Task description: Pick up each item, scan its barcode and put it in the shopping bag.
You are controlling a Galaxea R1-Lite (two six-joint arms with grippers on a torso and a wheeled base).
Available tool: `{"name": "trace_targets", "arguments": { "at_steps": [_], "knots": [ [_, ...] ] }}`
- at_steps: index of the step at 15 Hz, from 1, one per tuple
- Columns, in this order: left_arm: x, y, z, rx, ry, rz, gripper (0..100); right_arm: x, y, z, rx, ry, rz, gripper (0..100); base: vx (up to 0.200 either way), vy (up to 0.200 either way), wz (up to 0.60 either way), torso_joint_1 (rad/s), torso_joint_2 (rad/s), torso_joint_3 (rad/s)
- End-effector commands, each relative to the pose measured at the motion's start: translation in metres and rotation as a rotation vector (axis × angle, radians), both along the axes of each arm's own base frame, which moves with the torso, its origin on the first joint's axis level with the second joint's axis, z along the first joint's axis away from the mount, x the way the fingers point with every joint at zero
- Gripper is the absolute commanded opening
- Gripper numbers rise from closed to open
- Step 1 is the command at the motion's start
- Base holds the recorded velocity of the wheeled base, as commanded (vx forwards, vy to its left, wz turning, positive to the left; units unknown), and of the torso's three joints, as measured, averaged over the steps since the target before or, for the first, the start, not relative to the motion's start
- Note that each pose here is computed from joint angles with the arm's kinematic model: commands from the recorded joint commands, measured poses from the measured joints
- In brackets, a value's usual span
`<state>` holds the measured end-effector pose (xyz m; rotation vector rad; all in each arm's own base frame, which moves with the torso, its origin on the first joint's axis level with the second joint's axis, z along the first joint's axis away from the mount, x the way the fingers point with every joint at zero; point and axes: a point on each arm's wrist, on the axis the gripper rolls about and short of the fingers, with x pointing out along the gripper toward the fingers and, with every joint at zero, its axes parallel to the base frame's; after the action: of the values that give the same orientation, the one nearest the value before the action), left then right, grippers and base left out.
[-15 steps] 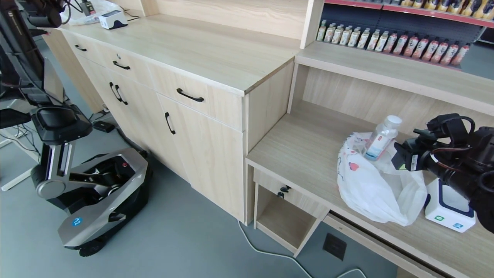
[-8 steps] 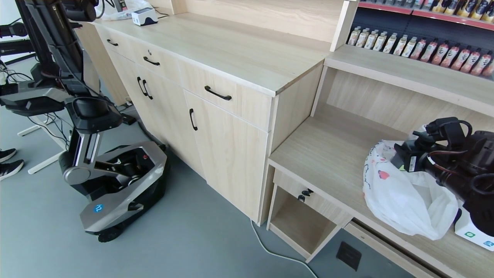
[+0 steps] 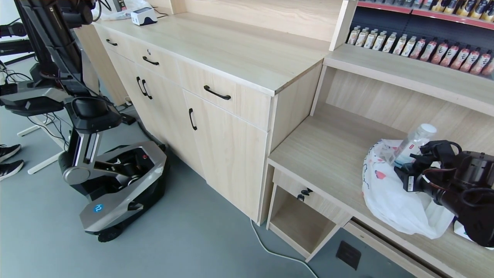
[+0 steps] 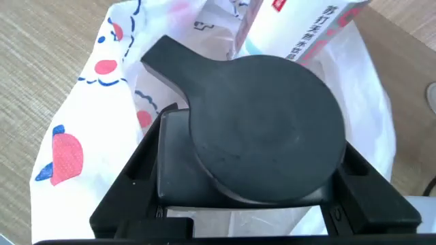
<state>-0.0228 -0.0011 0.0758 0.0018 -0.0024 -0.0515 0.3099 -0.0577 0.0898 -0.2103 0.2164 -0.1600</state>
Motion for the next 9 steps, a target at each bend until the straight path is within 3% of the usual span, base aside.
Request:
{"name": "trace_targets", "arguments": {
  "at_steps": [1,9],
  "knots": [
    [0.000,0.000,0.000,0.000,-0.002,0.001,100,0.005,-0.001,-0.017,0.012,0.033,-0.003,0,0.000,0.000,0.00,0.000,0.00,0.000],
    [0.000,0.000,0.000,0.000,-0.001,0.001,100,0.013,0.000,-0.041,0.013,0.049,0.005,0,0.000,0.000,0.00,0.000,0.00,0.000]
  ]
}}
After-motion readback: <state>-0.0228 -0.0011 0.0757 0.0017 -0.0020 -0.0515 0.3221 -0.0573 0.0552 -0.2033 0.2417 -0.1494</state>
